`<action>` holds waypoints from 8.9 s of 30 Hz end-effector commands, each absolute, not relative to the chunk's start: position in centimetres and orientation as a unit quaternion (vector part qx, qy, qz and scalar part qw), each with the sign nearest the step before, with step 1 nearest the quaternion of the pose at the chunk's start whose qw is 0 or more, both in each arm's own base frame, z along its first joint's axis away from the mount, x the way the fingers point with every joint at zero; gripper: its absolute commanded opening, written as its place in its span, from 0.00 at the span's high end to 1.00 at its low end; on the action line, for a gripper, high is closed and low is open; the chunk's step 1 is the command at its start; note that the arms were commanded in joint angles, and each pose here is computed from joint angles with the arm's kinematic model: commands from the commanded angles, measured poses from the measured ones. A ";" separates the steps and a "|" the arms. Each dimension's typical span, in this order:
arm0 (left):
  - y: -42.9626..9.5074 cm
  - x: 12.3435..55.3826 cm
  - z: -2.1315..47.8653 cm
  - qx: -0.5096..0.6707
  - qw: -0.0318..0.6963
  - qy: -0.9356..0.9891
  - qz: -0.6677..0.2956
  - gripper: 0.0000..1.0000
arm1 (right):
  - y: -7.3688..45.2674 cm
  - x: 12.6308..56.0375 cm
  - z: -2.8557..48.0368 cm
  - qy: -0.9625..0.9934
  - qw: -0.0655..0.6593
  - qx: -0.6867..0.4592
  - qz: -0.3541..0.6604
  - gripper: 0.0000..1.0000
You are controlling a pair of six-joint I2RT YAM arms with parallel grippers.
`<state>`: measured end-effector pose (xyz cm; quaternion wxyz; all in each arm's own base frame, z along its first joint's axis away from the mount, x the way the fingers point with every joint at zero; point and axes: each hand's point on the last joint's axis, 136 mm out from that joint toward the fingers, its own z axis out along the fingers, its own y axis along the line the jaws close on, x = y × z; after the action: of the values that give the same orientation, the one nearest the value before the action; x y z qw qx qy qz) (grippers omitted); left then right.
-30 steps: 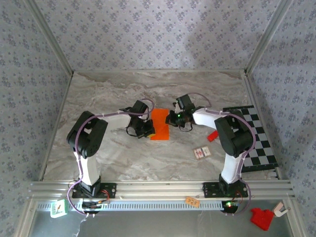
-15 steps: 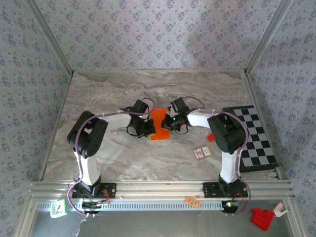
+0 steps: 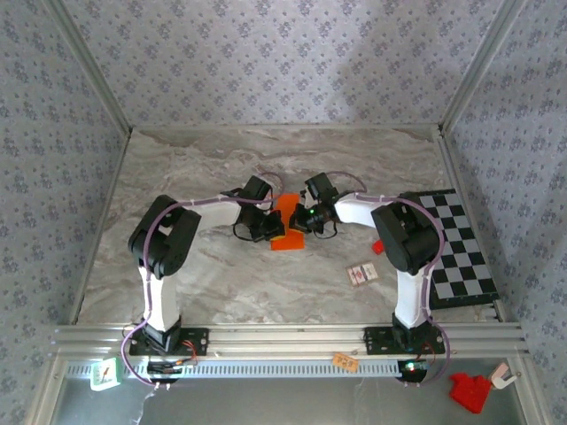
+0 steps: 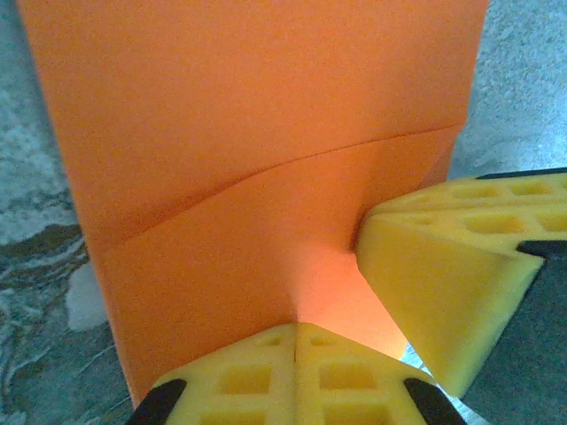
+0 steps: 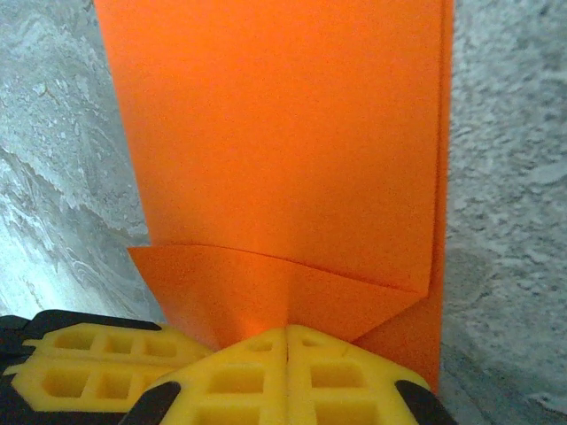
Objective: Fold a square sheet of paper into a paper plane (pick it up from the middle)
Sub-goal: Fold the triangle a second time at the center of the table, then pick up the paper from the center of the table, then turn over the paper at the center of the table.
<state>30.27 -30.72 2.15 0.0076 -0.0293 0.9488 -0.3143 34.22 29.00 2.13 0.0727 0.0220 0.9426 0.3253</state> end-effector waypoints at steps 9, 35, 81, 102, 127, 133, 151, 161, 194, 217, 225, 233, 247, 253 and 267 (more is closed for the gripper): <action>-27.3 24.7 -0.9 0.017 -0.056 0.964 -0.261 1.00 | 24.4 32.8 -3.4 0.978 0.014 0.057 0.202 0.94; -28.5 31.0 8.9 0.003 0.092 0.947 -0.308 0.81 | 28.0 36.5 7.5 0.936 0.121 0.040 0.329 0.71; -27.1 33.6 -0.6 -0.148 0.049 0.958 -0.241 0.88 | 28.7 34.4 3.0 0.932 0.071 0.121 0.334 0.56; -27.1 33.4 -0.7 -0.148 0.045 0.958 -0.241 0.88 | 29.3 34.7 3.3 0.922 0.077 0.129 0.358 0.66; -27.3 35.0 3.3 -0.146 0.065 0.946 -0.282 0.81 | 29.8 34.4 2.8 0.906 0.081 0.125 0.396 0.85; -26.7 36.1 6.4 -0.158 0.085 0.927 -0.329 0.71 | 29.6 35.1 4.2 0.902 0.106 0.116 0.403 0.91; -25.3 35.7 10.9 -0.187 0.119 0.857 -0.466 0.40 | 30.6 36.9 10.6 0.858 0.172 0.065 0.479 1.00; -26.8 35.5 16.3 -0.164 0.129 0.785 -0.583 0.10 | 31.4 37.3 17.1 0.793 0.182 0.041 0.580 1.00; -27.2 36.3 19.7 -0.129 0.161 0.769 -0.605 0.81 | 30.8 37.6 16.5 0.778 0.149 0.074 0.606 0.90; -15.1 35.1 13.5 -0.021 0.192 0.981 -0.029 0.90 | 19.8 37.4 14.7 0.911 0.276 0.079 0.297 0.49; -14.7 35.9 13.4 0.055 0.198 0.965 0.165 0.90 | 19.3 37.3 14.1 0.914 0.274 0.090 0.287 0.49; -21.1 34.7 8.1 0.072 0.124 0.987 0.068 0.85 | 18.8 37.2 13.7 0.913 0.275 0.104 0.283 0.49; -26.4 35.8 10.5 -0.026 0.084 0.964 -0.253 0.46 | 20.5 37.0 12.1 0.919 0.251 0.092 0.291 0.49; -20.9 37.0 11.9 -0.117 0.119 0.946 -0.277 0.36 | 26.1 36.1 10.7 0.928 0.210 0.032 0.307 0.50; -11.8 35.6 10.0 -0.244 0.136 0.925 -0.258 0.20 | 39.9 34.2 7.1 0.932 0.119 -0.093 0.330 0.56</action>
<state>35.31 -11.65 8.67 0.1181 -0.2443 0.9327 -0.2374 34.65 38.98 8.11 0.1458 -0.0777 0.9263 0.3387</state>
